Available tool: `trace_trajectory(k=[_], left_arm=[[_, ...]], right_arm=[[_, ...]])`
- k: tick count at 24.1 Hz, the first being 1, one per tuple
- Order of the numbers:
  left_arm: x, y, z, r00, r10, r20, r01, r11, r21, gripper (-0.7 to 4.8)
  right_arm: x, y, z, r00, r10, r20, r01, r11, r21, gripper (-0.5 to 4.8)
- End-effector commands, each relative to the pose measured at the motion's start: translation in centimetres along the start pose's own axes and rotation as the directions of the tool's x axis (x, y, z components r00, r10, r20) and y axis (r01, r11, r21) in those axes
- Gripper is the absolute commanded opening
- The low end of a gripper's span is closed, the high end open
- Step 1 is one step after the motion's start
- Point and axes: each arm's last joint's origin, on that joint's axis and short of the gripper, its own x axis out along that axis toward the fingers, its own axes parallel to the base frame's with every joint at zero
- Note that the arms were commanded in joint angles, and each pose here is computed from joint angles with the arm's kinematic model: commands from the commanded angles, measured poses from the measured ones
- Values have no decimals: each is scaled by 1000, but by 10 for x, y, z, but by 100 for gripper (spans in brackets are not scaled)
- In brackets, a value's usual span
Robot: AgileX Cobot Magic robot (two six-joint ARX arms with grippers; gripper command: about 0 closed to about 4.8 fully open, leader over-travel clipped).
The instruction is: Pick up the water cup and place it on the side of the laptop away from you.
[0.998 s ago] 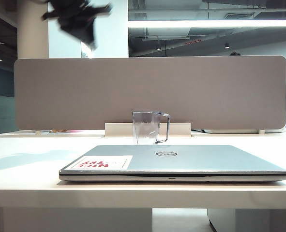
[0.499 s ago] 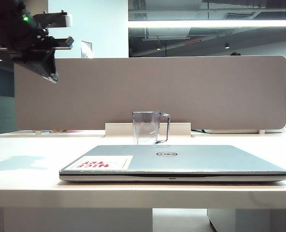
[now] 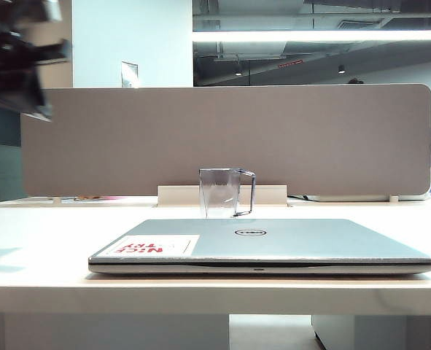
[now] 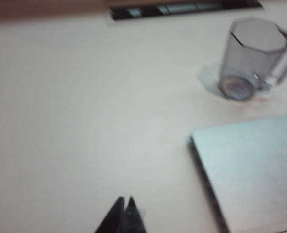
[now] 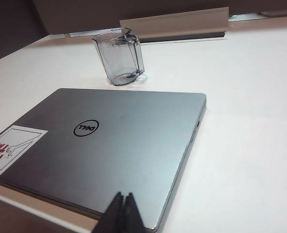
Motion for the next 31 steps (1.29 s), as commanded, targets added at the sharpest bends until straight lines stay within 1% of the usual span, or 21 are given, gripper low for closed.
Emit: trace_trajectory(k=[1, 6, 9, 11, 13, 17, 20, 24, 31], left_arm=[[-24, 2, -18, 994, 38, 100, -37, 999, -13, -6], [-45, 4, -40, 989, 35, 144, -31, 999, -28, -6], [-63, 5, -65, 978, 49, 204, -43, 998, -34, -6], [-68, 5, -73, 975, 49, 219, -43, 998, -35, -5], [-73, 6, -92, 968, 49, 245, -41, 998, -38, -5], [-76, 10, -109, 959, 75, 272, -62, 996, -56, -5], [-77, 17, -118, 951, 107, 291, -81, 992, -101, -5], [-81, 23, -126, 933, 140, 332, -102, 986, -131, -5], [-82, 23, -133, 923, 145, 356, -104, 986, -132, -6]], right_arm=[[0, 0, 0, 1000, 1, 9, -1, 1000, -1, -8], [0, 0, 0, 1000, 1, 9, -1, 1000, -1, -8], [0, 0, 0, 1000, 0, 9, 0, 1000, -1, -8], [0, 0, 0, 1000, 0, 9, 0, 1000, -1, -8], [0, 0, 0, 1000, 0, 9, 0, 1000, -1, -8], [0, 0, 0, 1000, 0, 9, 0, 1000, -1, -8], [0, 0, 0, 1000, 0, 9, 0, 1000, -1, -8], [0, 0, 0, 1000, 0, 9, 0, 1000, -1, -8], [0, 0, 0, 1000, 0, 9, 0, 1000, -1, -8]])
